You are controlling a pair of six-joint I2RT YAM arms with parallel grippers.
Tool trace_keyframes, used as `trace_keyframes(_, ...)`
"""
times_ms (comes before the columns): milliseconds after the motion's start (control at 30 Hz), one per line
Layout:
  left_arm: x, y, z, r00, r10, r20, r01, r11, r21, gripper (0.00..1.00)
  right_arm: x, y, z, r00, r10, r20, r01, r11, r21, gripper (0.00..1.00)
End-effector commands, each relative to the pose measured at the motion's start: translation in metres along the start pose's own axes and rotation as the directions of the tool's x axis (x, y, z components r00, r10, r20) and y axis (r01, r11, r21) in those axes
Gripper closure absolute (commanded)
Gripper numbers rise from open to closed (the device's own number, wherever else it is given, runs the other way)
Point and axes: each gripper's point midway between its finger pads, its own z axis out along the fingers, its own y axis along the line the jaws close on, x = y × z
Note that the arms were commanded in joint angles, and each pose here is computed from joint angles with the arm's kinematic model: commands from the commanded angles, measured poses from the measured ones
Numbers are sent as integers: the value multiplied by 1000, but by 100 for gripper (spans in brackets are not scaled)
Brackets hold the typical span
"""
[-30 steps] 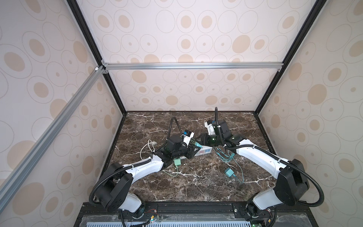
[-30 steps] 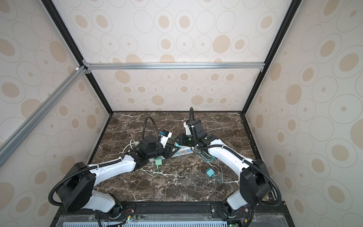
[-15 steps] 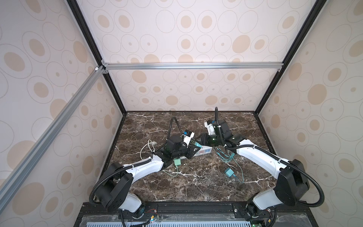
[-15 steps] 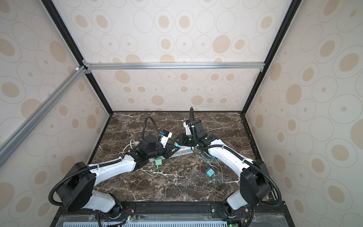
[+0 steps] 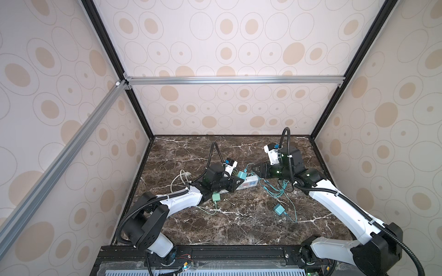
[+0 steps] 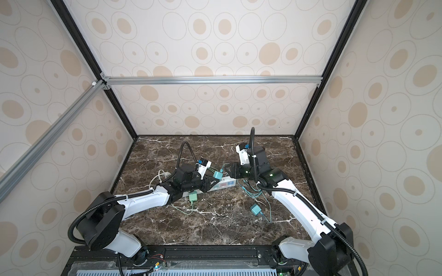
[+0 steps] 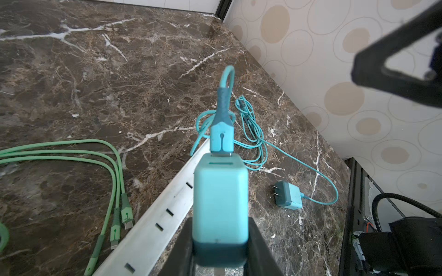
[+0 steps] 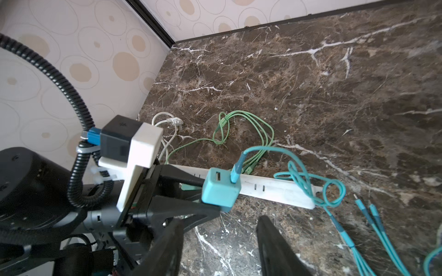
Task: Insert plugs into power strip
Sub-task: Pass the plug, then turn over the socket at the center of the table.
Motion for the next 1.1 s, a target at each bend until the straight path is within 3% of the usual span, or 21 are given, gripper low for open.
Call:
trace_keyframes(0, -45, 5, -6, 997, -7, 83, 7, 1000, 2, 87, 43, -16, 17, 989, -41, -141, 42, 999, 6, 59)
trace_keyframes(133, -74, 21, -13, 993, -19, 117, 17, 1000, 15, 87, 60, -18, 36, 981, -33, -190, 27, 999, -35, 71)
trace_keyframes(267, -91, 37, -13, 993, -16, 118, 14, 1000, 15, 87, 67, -33, 57, 977, -30, -211, 31, 1000, 1, 73)
trace_keyframes(600, -109, 44, -13, 989, -21, 146, 16, 999, 33, 87, 64, -52, 107, 964, -57, -259, 75, 995, 62, 70)
trace_keyframes(1067, -103, 46, -23, 989, -22, 149, 20, 1000, 20, 87, 38, -56, 131, 969, -86, -231, 107, 991, 78, 66)
